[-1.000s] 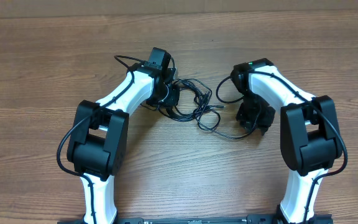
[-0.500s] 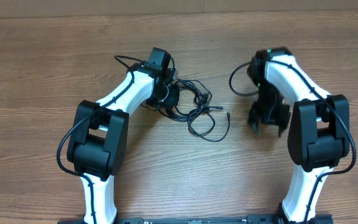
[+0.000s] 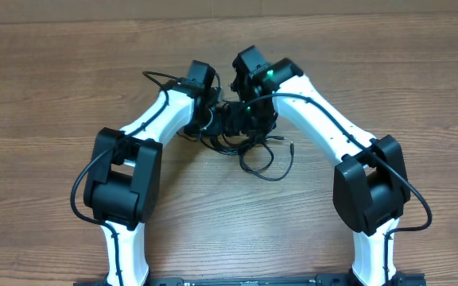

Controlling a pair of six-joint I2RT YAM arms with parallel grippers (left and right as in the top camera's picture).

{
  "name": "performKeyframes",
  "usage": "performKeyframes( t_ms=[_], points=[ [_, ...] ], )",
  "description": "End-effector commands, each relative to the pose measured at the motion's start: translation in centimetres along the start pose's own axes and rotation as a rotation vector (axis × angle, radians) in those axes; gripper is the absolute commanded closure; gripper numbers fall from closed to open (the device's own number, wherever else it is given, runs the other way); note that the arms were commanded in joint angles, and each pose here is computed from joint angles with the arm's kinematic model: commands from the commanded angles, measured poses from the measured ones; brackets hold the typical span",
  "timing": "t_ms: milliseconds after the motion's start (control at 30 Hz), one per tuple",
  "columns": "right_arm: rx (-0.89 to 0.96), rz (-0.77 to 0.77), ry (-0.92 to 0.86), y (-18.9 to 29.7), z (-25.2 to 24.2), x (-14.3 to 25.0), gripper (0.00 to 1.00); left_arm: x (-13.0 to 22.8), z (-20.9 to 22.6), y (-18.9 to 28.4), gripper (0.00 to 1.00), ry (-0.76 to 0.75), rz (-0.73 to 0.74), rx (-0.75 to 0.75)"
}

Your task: Untangle cables

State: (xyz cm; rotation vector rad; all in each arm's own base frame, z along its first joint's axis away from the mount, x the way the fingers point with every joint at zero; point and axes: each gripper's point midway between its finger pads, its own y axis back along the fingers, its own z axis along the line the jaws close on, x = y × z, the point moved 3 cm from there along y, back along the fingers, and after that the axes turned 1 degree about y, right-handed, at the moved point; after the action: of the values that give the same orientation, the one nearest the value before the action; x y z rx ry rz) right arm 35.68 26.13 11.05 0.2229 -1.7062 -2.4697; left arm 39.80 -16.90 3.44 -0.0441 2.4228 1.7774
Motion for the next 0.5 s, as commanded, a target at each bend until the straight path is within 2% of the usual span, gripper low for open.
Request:
performKeyframes(
  t_ms=[0, 200, 300, 467],
  points=[
    [0.019, 0.018, -0.130, -2.0, -1.3, 0.8, 0.49, -0.2, 2.6, 0.0, 0.94, 0.076, 0.004, -0.033],
    [-0.066, 0.028, -0.124, -4.7, -1.2, 1.6, 0.50, -0.3, 2.6, 0.1, 0.93, 0.083, 0.004, -0.011],
    [-0.143, 0.020, -0.106, -4.9, -0.1, 1.3, 0.55, -0.3, 2.7, 0.1, 0.93, 0.083, 0.004, -0.011],
    [-0.160, -0.016, -0.118, -4.8, 0.3, 0.4, 0.61, -0.3, 2.7, 0.1, 0.93, 0.084, 0.005, -0.011]
  ],
)
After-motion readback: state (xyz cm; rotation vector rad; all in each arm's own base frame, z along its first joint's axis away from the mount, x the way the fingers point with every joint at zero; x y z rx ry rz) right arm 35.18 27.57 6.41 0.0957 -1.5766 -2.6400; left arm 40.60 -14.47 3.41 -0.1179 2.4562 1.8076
